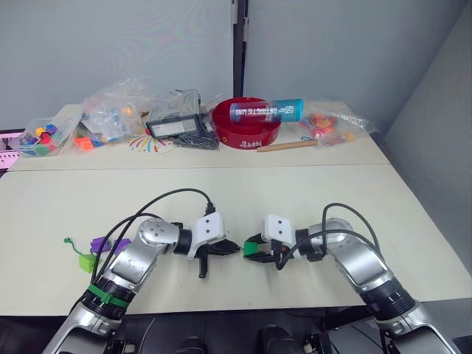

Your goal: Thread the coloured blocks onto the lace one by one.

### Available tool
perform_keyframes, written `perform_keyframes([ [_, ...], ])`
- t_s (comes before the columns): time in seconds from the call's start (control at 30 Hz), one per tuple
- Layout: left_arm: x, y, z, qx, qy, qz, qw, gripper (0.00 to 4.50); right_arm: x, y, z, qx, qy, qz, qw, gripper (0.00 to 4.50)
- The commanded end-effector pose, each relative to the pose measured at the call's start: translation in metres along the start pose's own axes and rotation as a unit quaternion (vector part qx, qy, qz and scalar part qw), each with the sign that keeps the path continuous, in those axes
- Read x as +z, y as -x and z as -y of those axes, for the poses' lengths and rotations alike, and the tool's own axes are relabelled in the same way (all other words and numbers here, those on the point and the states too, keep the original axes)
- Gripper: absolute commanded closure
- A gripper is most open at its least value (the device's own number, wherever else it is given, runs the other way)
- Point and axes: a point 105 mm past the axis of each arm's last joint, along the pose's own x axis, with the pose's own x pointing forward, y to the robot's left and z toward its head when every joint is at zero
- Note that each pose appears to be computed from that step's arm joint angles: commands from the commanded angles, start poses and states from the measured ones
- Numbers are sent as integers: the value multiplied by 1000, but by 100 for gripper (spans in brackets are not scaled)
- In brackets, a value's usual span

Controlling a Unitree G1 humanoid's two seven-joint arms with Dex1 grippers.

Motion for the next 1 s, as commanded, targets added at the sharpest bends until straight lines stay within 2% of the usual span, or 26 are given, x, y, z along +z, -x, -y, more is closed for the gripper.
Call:
perform_keyframes([
  [0.03,10,-10,2,-12,-27,-2,1000,447,-4,-5,-6,13,-11,-7,1000,330],
  [0.23,0,-14,-6,7,-26,-30,999,447,-3,-7,-7,14,-11,-5,1000,330],
  [0.4,6,-6,-12,21,-19,-20,999,447,-4,-6,-7,13,-12,-6,1000,330],
  [0.5,11,-1,-11,16,-19,-7,1000,367,-4,-6,-6,12,-13,-5,1000,330],
  [0.83,17,14,-8,12,-44,-9,999,42,0,-4,-6,10,-14,1,1000,330],
  [0.9,18,11,-7,8,-45,-7,999,42,3,-3,-6,10,-15,9,1000,330],
  [0.97,19,7,-6,6,-46,-3,999,38,9,-2,-5,6,-14,24,1000,223],
  [1.0,20,6,-6,4,-46,-2,999,38,11,-1,-4,5,-15,29,999,190],
])
